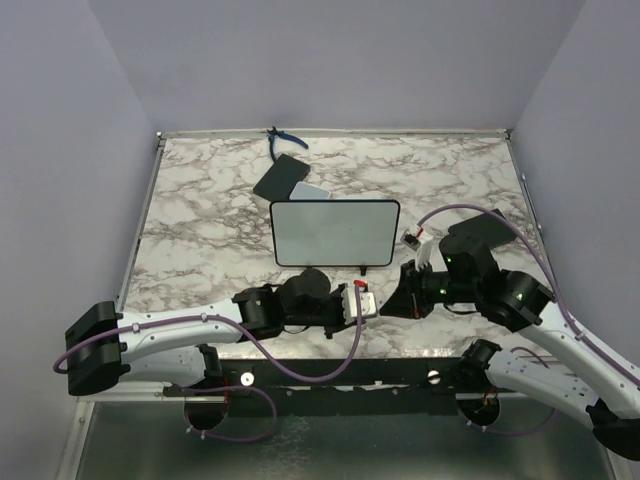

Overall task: Write a sentence on the whiteboard
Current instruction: Open the whiteboard marker, then place the pen cap at the center of the board.

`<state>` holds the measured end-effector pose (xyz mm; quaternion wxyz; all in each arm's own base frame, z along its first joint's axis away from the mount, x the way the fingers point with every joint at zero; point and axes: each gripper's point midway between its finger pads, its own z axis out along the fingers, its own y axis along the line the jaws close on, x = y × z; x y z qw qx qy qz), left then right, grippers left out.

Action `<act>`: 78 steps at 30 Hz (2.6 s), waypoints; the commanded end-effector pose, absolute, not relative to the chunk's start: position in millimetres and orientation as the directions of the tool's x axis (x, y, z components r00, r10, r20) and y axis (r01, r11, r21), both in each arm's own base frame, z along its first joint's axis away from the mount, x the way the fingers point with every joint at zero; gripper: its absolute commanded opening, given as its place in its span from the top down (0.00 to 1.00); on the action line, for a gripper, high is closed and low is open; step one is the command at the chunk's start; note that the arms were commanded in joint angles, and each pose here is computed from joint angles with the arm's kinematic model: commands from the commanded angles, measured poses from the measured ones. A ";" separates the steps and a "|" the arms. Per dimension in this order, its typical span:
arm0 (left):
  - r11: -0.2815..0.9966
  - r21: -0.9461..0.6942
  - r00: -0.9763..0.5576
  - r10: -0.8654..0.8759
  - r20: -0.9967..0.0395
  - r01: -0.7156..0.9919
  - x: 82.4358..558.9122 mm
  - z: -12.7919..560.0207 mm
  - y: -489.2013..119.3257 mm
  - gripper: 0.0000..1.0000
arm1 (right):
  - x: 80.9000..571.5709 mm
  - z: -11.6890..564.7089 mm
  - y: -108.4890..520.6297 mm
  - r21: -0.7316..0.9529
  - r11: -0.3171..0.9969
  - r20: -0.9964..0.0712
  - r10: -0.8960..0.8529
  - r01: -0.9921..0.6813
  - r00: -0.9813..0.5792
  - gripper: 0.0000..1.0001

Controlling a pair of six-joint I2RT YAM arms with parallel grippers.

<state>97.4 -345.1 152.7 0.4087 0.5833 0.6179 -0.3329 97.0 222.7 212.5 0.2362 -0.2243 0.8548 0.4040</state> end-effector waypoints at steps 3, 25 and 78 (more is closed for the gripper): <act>0.156 0.057 -0.055 0.630 -0.774 0.986 99.9 103.3 -303.7 1.00 | 78.8 245.0 213.5 0.605 0.514 -0.621 -0.173 -0.608 -0.764 0.99; 0.158 0.085 -0.042 0.667 -0.744 0.984 96.9 92.8 -300.4 1.00 | 72.8 263.2 191.5 0.569 0.564 -0.645 -0.146 -0.598 -0.750 0.99; 0.586 -0.091 -0.401 0.426 -0.811 0.805 134.8 54.2 -315.9 0.84 | 155.0 210.2 140.6 0.300 0.916 -0.710 0.028 -0.267 -0.704 0.99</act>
